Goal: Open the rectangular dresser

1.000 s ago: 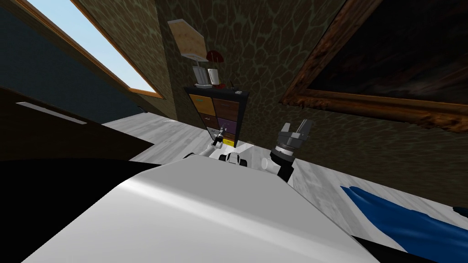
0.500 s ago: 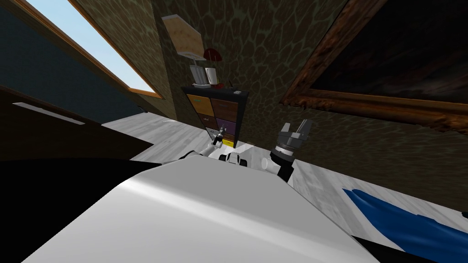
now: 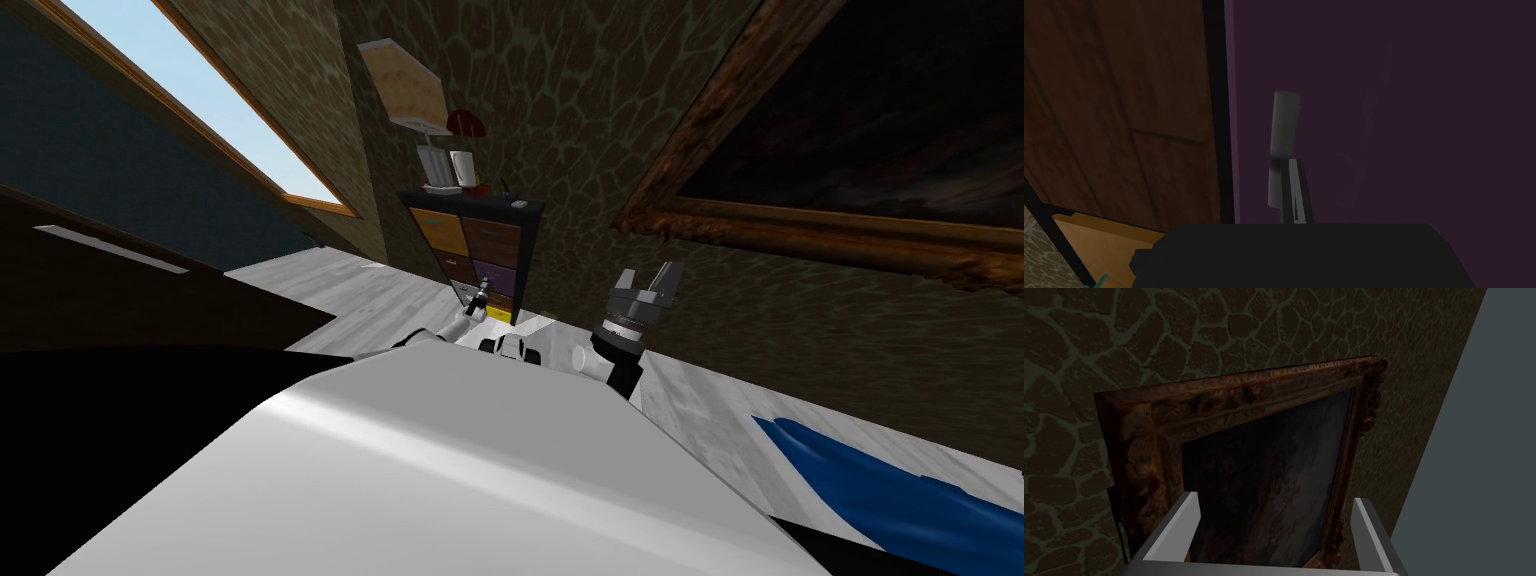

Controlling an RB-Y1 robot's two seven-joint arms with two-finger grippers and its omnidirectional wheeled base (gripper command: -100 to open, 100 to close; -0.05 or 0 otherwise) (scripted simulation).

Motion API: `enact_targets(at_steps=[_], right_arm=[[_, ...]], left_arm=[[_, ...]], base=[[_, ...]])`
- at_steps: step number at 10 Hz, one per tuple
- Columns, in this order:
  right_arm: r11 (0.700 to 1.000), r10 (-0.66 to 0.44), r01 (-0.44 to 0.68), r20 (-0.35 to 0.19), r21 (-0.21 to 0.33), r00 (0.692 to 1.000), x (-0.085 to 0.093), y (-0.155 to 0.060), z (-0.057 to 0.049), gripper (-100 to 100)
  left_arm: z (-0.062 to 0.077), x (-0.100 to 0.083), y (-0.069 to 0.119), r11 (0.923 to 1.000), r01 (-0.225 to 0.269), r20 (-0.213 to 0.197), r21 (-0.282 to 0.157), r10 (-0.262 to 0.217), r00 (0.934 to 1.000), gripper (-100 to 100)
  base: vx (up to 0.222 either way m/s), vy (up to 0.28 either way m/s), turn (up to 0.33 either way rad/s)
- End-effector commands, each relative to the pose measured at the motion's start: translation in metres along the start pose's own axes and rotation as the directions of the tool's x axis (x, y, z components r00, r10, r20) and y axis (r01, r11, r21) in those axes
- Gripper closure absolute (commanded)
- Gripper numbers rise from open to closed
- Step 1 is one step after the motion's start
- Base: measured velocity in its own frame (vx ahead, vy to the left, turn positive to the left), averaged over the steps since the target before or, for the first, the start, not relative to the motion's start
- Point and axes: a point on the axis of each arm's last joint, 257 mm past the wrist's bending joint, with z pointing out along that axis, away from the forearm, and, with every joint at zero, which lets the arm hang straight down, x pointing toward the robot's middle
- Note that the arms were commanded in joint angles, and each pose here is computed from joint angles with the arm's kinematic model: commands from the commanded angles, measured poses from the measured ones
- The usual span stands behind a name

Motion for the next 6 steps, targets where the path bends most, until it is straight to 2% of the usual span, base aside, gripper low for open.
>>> enact_targets(at_steps=[1, 6], right_arm=[[1.0, 0.0, 0.0, 0.0, 0.0, 1.0, 0.0, 0.0, 0.0, 0], [1.0, 0.0, 0.0, 0.0, 0.0, 1.0, 0.0, 0.0, 0.0, 0]], left_arm=[[0.009, 0.001, 0.003, 0.9997, 0.002, 0.0, -0.026, -0.002, 1.0, -100], [0.033, 0.007, 0.003, 0.9975, 0.008, -0.004, -0.071, -0.008, 1.0, -100]], base=[[-0.05, -0.021, 0.006], [-0.053, -0.029, 0.007]])
